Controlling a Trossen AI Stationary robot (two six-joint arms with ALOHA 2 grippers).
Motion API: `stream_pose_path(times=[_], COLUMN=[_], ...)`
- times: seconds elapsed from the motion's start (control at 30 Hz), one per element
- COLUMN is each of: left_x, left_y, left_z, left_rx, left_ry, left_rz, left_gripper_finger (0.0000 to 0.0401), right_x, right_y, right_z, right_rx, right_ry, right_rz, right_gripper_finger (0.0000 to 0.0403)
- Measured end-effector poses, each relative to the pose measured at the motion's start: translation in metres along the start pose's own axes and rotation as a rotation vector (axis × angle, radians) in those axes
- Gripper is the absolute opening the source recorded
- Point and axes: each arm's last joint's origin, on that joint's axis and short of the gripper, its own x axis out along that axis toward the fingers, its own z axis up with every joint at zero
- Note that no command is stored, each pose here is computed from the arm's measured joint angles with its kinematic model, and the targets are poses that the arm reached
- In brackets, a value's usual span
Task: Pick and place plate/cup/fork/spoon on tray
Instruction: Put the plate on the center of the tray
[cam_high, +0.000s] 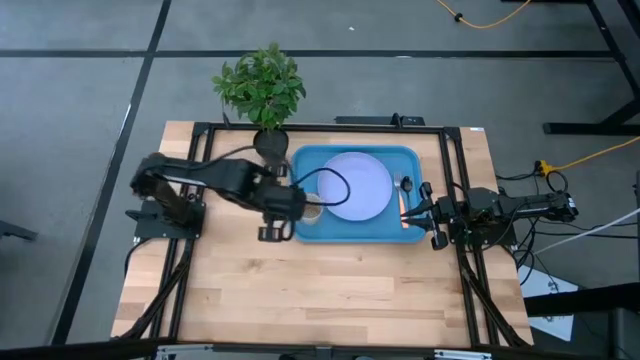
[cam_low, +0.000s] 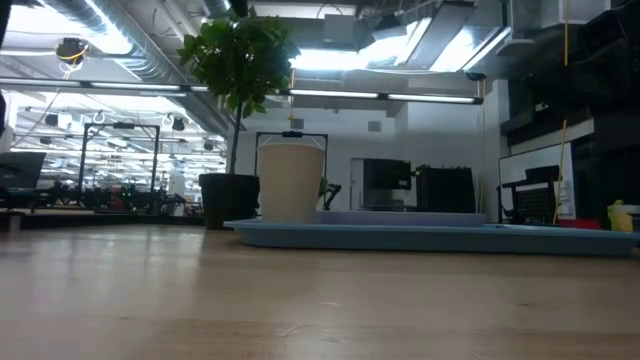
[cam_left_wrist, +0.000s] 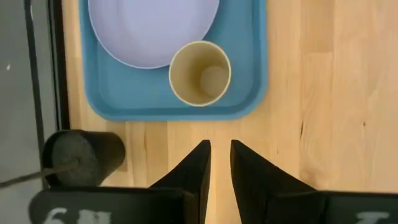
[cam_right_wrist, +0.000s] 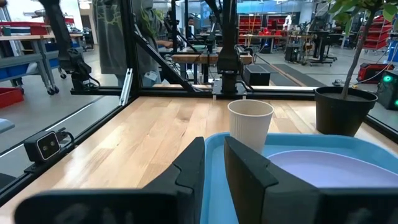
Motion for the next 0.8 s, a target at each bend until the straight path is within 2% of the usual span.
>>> stream_pose_path(times=[0.1,0.2,0.3,0.47,0.67,0.8], left_x=[-0.007,-0.002,0.006,0.027,0.055,0.067], left_y=[0.006,0.008,0.008,0.011,0.015,0.017], left_z=[-0.026,-0.059,-0.092,-0.134,-0.179,-0.2], left_rx=[-0.018,-0.035,-0.057,-0.074,-0.192,-0.279], left_ry=[-0.069,-0.125,-0.225,-0.469,-0.707,-0.901], left_rz=[-0.008,-0.023,-0.112,-0.195,-0.188,-0.187], left_gripper_finger=[0.0055,0.0055,0.0055,0.0055,0.0055,0.0055], right_x=[0.0,0.0,0.0,0.0,0.0,0.0], right_y=[0.0,0.0,0.0,0.0,0.0,0.0], right_z=[0.0,0.0,0.0,0.0,0.0,0.0], right_rx=[0.0,0.0,0.0,0.0,0.0,0.0], right_ry=[0.0,0.0,-0.001,0.0,-0.002,0.0], right_rz=[0.0,0.0,0.0,0.0,0.0,0.0], right_gripper_finger=[0.0067,0.0067,0.0067,0.0067,0.0067,0.0067])
